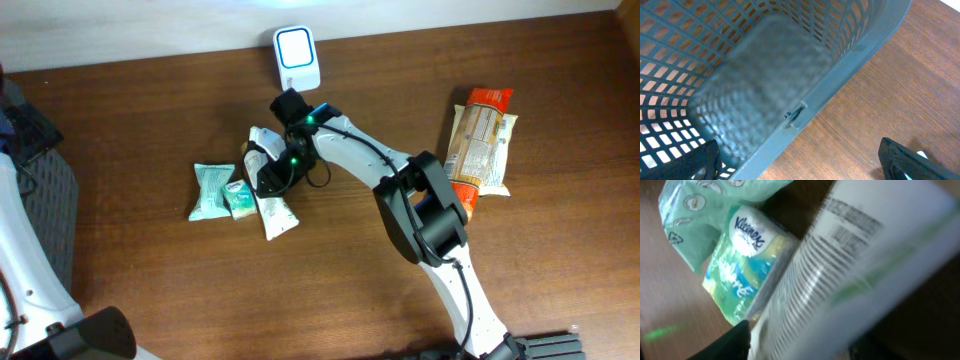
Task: Scan the item barcode
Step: 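Grasp the white tube with the right gripper, then hold the white tube up to the scanner, then place the white tube on the right side and release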
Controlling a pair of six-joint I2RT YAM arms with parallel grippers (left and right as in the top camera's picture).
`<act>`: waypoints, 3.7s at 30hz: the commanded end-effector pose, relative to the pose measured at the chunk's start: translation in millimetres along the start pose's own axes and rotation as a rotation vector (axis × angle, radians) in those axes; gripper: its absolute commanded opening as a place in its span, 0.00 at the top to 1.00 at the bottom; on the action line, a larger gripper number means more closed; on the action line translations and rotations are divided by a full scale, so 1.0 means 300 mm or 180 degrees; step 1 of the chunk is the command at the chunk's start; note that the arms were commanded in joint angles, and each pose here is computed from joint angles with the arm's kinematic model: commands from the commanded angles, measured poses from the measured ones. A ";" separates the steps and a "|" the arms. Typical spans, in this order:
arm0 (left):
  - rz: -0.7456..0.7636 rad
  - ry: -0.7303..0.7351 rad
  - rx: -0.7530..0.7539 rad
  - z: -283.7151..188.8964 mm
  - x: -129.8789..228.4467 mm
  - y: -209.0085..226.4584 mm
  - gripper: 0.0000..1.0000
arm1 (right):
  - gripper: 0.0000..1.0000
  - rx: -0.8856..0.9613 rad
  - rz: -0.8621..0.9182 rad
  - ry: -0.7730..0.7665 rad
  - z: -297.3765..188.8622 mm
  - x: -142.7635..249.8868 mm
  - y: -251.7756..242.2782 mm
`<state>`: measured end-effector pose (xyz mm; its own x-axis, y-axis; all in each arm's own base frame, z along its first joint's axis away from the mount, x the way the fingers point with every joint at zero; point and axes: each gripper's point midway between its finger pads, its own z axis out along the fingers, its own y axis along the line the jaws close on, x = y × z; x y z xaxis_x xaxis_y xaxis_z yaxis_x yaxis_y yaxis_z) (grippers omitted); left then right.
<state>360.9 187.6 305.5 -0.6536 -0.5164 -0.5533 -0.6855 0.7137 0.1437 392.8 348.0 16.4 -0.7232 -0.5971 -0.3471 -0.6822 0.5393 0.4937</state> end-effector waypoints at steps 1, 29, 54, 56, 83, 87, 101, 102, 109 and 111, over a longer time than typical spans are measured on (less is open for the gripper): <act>-0.0032 -0.0047 -0.0012 -0.011 -0.010 0.009 0.01 | 0.73 0.0150 0.0107 0.0117 0.043 0.033 -0.053; -0.0030 -0.0047 -0.0012 -0.011 -0.010 0.009 0.01 | 0.96 -0.0354 -0.0221 -0.1850 -1.195 0.001 0.171; -0.0030 -0.0046 -0.0013 -0.011 -0.010 0.009 0.01 | 0.96 0.3762 -0.0930 -0.1528 -0.961 -0.593 -0.405; -0.0032 -0.0046 -0.0013 -0.011 -0.010 0.009 0.01 | 0.96 0.3958 -0.1024 -0.1320 -0.914 -0.586 -0.442; -0.0031 -0.0046 -0.0013 -0.011 -0.010 0.009 0.01 | 0.96 0.4744 -0.0805 -0.0874 -0.738 -0.490 -0.556; -0.0031 -0.0046 -0.0013 -0.011 -0.010 0.009 0.01 | 0.96 0.4467 -0.0005 -0.1260 -1.061 -0.388 -0.301; -0.0032 -0.0047 -0.0012 -0.011 -0.010 0.009 0.01 | 0.96 0.3923 0.4197 -0.0113 -1.281 0.743 -0.611; -0.0030 -0.0046 -0.0013 -0.011 -0.010 0.009 0.01 | 0.96 0.3870 0.4242 -0.0042 -1.253 0.793 -0.651; -0.0030 -0.0047 -0.0012 -0.011 -0.010 0.009 0.01 | 0.55 0.3565 0.4126 0.0260 -1.118 0.949 -0.749; -0.0030 -0.0047 -0.0012 -0.011 -0.010 0.009 0.01 | 0.40 0.3382 0.3874 0.0202 -1.148 0.875 -0.735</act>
<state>361.0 187.6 305.6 -0.6532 -0.5162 -0.5539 -0.6856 0.7137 0.1434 368.8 -142.1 62.0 -0.8318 0.5439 -0.1110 0.5392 0.7439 -0.3948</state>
